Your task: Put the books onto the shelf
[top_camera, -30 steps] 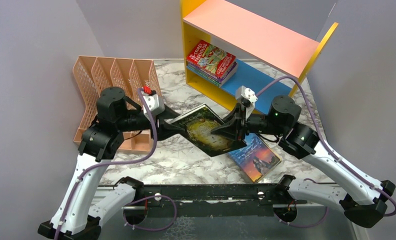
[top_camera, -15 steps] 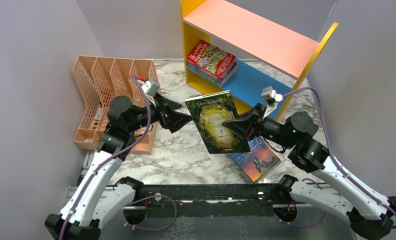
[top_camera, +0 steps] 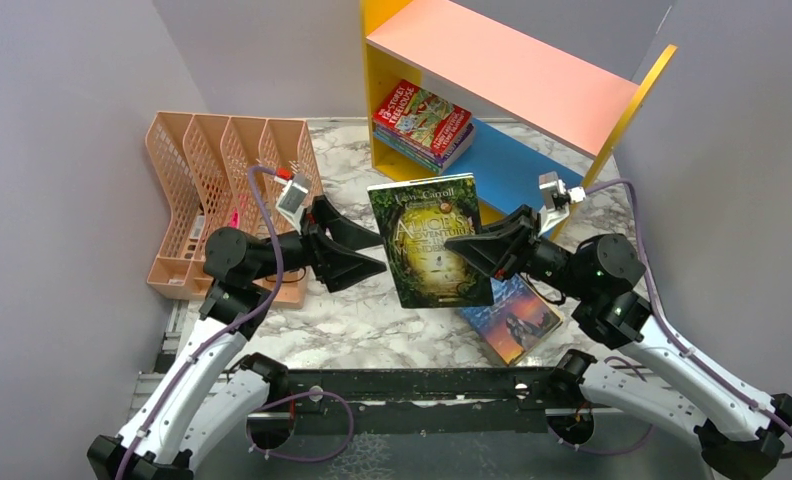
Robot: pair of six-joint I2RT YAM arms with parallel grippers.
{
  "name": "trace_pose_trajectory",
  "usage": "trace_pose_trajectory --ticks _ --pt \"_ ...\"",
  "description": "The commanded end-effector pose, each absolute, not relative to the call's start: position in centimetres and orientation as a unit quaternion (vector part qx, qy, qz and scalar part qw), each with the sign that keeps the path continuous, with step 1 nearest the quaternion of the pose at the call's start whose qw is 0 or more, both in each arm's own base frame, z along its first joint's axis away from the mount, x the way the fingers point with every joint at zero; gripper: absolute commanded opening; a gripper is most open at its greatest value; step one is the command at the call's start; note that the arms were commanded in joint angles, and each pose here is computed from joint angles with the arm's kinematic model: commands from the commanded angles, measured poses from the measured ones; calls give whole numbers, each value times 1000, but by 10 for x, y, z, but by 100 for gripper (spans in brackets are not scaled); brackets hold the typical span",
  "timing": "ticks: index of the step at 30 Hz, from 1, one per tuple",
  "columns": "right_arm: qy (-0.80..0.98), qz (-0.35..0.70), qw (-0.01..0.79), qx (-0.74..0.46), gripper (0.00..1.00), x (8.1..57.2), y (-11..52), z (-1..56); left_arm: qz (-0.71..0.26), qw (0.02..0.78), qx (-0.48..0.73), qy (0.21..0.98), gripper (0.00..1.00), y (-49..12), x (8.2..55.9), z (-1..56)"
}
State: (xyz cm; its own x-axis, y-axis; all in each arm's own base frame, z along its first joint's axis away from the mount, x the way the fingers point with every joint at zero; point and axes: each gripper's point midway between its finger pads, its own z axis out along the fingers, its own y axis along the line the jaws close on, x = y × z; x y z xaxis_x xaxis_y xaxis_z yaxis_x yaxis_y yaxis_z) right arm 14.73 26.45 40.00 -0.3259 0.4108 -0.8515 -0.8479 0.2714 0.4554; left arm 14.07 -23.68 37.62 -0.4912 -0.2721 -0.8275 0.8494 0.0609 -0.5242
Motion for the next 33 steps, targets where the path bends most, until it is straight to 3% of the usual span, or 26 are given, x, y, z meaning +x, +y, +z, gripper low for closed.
trace_pose_trajectory --ticks 1,10,14,20,25,27,30,31,33 --pt "498 620 573 -199 1 130 261 449 -652 424 281 562 78 -240 125 376" --pt "489 642 552 -213 1 122 267 448 -653 410 256 583 78 -253 138 359" --pt "499 638 546 -213 1 126 271 442 -660 401 296 562 57 -263 119 361" --pt "519 630 540 -207 1 134 276 431 -661 413 317 541 38 -269 105 366" --pt "529 622 540 -206 1 137 277 426 -655 423 287 557 9 -273 120 364" --pt "532 616 543 -204 1 139 276 425 -652 428 269 565 1 -274 128 361" --pt "539 606 551 -197 1 142 272 425 -646 439 246 574 0 -274 138 360" --pt "544 600 554 -193 5 144 271 425 -644 446 232 577 0 -273 142 361" --pt "561 582 560 -183 30 151 268 424 -641 452 212 583 0 -272 149 361"
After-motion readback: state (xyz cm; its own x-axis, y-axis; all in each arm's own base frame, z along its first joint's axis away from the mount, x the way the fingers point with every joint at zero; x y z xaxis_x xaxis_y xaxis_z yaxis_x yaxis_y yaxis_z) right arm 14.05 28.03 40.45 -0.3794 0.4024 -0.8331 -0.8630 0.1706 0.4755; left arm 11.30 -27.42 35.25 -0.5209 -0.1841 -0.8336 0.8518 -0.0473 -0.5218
